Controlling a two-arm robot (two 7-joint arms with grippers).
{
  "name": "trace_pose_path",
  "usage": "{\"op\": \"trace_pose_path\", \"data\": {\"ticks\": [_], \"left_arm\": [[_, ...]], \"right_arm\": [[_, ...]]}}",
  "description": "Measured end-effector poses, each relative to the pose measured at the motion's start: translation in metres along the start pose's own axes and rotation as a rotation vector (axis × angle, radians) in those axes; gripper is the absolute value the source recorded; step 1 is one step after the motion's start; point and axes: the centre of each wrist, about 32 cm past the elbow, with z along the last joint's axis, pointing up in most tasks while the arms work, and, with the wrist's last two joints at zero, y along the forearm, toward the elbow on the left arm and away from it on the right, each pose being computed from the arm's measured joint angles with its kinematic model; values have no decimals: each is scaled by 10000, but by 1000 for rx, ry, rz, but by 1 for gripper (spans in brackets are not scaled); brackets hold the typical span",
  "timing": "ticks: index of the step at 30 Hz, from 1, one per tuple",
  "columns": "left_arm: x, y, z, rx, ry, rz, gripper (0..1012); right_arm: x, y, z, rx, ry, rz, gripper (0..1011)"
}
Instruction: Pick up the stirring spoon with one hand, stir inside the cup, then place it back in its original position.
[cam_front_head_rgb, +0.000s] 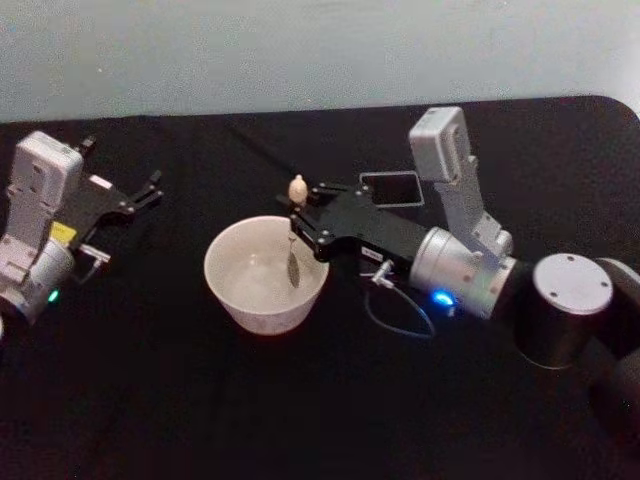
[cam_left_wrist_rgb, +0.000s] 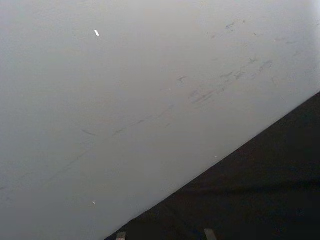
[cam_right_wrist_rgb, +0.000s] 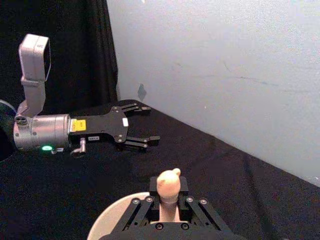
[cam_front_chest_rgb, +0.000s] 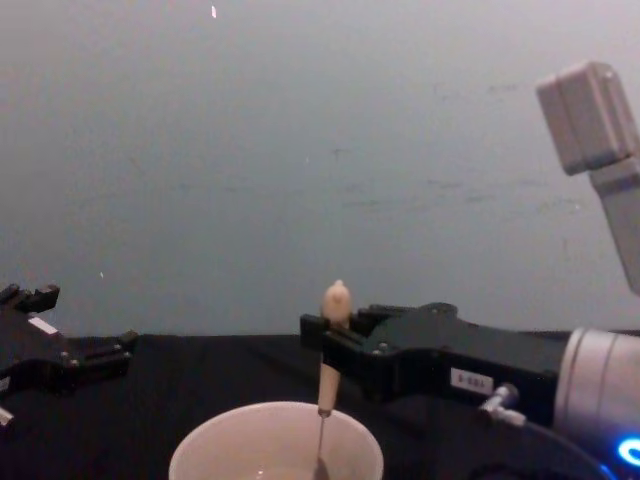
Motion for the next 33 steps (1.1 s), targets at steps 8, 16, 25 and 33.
{"op": "trace_pose_path", "data": {"ticks": [8,16,25,33], "left_arm": [[0,0,0,0,0,0,1001],[0,0,0,0,0,0,1001],[0,0,0,0,0,0,1001],[0,0,0,0,0,0,1001]], "right_arm": [[-29,-153,27,-4,7,24,194],[-124,-187,17,-17,13,61,194],[-216,-68,-4,-16,21,84,194],[-223,102,-23,-11,20,62,195]]}}
